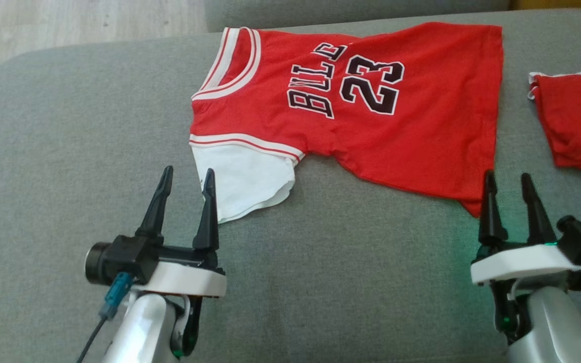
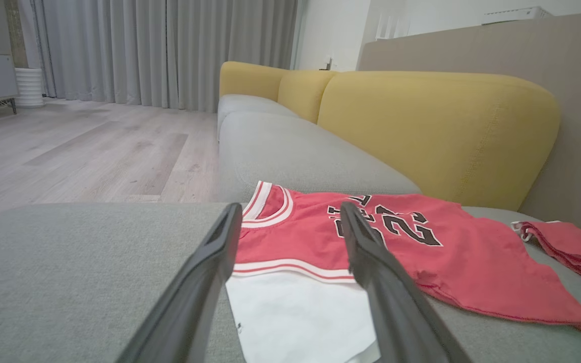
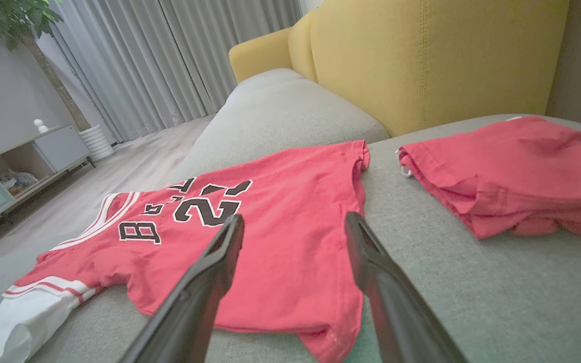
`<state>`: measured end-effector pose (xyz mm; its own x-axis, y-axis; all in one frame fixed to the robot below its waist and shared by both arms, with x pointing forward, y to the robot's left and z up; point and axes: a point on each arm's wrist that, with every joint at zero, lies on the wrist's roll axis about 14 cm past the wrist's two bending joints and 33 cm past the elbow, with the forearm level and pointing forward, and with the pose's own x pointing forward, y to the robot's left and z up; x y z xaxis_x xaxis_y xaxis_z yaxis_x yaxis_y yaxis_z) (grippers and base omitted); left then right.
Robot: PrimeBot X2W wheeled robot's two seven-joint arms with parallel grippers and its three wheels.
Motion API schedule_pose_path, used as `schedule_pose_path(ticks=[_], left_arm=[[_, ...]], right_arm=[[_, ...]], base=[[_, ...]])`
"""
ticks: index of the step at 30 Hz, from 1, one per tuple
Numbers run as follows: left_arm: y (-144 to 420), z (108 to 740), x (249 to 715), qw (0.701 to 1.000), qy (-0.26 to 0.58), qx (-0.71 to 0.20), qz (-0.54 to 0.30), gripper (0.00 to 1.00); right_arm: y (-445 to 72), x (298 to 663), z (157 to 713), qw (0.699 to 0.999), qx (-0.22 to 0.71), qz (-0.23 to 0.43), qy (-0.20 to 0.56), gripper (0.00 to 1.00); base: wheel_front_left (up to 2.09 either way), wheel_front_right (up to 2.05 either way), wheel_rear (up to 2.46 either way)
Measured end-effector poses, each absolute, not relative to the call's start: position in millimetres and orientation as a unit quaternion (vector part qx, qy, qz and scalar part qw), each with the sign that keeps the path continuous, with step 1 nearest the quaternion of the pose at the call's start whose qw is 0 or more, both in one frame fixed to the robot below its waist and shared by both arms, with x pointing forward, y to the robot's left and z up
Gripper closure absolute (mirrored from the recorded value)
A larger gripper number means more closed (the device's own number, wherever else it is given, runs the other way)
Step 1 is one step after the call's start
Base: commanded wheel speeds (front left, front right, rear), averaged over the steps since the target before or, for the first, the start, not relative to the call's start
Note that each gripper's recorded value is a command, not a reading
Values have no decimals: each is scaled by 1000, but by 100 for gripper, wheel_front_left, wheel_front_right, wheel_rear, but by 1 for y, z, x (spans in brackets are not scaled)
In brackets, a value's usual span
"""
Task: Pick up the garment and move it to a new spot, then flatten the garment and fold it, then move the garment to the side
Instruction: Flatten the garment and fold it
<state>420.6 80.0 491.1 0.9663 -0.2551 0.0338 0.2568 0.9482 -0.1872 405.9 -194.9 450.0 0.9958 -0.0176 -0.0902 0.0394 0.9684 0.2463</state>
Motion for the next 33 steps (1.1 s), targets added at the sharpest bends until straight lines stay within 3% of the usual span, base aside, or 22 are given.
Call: schedule_pose_path(ticks=[8,13,22,33], left_arm=[[79,464,424,987,35,-88,-133,0],[77,416,419,980,130,-68,-136,0],[82,366,426,964,231,-24,-128,0],[74,357,435,959,243,-17,-142,0]], right_arm=[[-188,407,459,992,125,-1,28,0],[-191,407,455,992,124,-6,33,0],[-203,405,449,991,124,-24,38,0],[-212,403,445,990,125,-39,43,0]], base=[[0,0,0],[0,0,0],[0,0,0],[0,0,0]])
